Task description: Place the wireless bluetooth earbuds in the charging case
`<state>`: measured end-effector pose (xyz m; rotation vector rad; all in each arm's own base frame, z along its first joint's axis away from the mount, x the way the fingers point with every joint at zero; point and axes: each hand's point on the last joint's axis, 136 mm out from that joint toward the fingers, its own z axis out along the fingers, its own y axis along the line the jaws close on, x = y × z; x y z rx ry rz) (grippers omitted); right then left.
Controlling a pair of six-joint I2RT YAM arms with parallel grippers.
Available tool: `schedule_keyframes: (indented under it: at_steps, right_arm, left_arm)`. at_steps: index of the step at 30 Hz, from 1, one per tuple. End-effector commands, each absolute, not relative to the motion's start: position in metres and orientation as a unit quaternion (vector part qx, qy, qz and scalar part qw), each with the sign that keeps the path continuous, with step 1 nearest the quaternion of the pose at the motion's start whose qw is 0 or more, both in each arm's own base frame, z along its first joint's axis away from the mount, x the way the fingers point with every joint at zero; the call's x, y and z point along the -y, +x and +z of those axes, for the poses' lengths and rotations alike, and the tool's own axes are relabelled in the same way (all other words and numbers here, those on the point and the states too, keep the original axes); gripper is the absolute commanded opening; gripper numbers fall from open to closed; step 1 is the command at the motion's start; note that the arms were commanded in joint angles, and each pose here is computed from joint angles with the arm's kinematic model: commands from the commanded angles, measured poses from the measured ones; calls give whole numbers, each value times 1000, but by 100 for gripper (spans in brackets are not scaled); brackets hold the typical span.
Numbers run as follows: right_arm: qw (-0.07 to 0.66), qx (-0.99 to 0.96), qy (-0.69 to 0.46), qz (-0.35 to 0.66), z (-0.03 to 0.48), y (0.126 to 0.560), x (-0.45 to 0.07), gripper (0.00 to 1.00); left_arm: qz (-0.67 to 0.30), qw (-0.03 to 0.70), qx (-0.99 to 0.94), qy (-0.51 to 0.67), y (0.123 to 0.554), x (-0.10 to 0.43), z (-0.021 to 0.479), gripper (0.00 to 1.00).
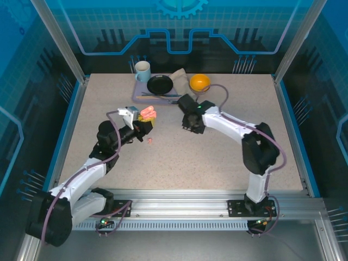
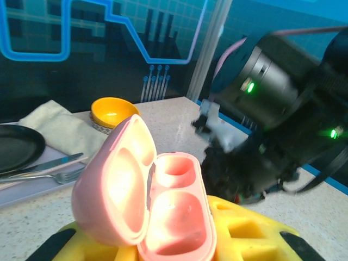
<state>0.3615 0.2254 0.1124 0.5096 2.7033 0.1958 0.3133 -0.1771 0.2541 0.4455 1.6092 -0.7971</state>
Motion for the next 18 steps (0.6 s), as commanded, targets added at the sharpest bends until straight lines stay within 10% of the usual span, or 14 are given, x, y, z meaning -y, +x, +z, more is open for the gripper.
schedule_keyframes:
  at_steps: [1,18]
  right_arm:
    - [250,-948,159,116,157,377,-210,25]
    - [495,-789,-39,362,388,351,-218,23]
  left_arm:
    - [-351,623,-642,276,305,206,286,0]
    - [-274,705,-571,320,338,292,288,0]
